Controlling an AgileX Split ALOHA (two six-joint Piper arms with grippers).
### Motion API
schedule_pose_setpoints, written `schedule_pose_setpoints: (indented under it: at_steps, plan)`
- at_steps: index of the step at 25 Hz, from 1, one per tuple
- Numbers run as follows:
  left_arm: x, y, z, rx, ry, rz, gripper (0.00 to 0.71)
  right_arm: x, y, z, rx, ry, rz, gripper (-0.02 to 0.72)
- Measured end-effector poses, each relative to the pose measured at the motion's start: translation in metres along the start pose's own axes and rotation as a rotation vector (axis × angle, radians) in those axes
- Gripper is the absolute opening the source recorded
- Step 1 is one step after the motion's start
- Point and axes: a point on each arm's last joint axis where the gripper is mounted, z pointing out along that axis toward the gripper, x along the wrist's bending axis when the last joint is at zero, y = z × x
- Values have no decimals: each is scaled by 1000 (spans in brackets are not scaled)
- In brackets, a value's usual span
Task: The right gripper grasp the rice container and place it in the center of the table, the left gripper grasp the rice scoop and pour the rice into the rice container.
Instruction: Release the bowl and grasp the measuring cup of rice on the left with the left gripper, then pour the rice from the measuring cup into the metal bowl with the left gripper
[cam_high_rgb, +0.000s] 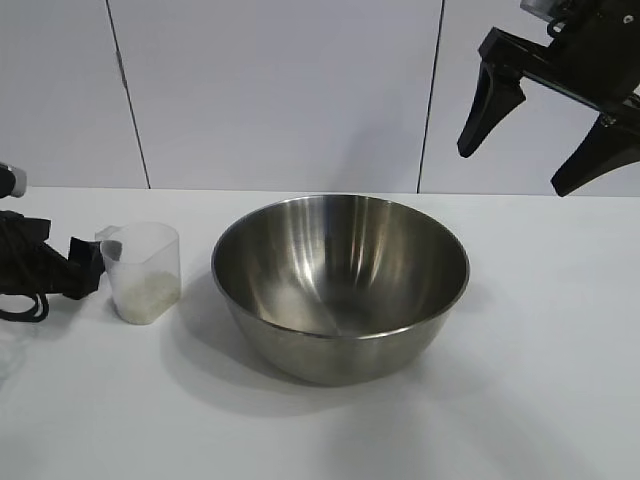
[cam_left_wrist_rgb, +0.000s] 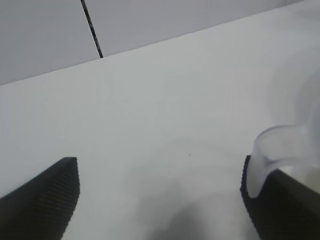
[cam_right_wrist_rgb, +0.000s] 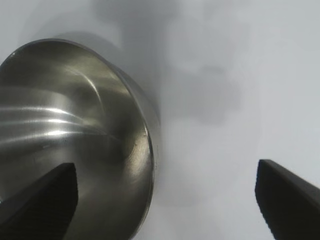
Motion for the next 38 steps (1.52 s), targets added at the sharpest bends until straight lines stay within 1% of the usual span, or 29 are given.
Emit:
schedule_pose_setpoints:
  at_steps: [2,4,5,9,10,12,16,20,23,25,28,29,32,34,38]
  plan:
    - [0,1,1,-6,-8,-15,608,0,0,0,0,0,0,661]
    - [-1,1,1,-7,-19,-17,530,0,0,0,0,0,0,661]
    - [-3,1,1,-8,-33,-11,463,0,0,0,0,0,0,661]
    - [-9,4,3,-22,-109,25,137,0,0,0,0,0,0,661]
    - [-10,4,3,-24,-125,33,85,0,0,0,0,0,0,661]
    - [-12,4,2,-25,-147,43,34,0,0,0,0,0,0,661]
    - [-12,12,1,-41,-154,60,11,0,0,0,0,0,0,661]
    - [-10,36,-3,-105,-161,84,8,0,0,0,1,0,0,661]
    - [-7,60,-9,-168,-152,88,9,0,0,0,1,0,0,661]
    - [-6,79,-16,-207,-158,119,9,0,0,0,1,0,0,661]
    - [-9,106,-23,-203,-183,204,9,0,0,0,1,0,0,661]
    - [-14,115,-25,-190,-192,235,9,0,0,0,1,0,0,661]
    - [-33,143,-27,-162,-225,328,9,0,0,0,1,0,0,661]
    - [-52,158,-25,-149,-255,413,9,0,0,0,1,0,0,661]
    - [-81,171,-19,-110,-296,538,9,0,0,0,1,0,0,661]
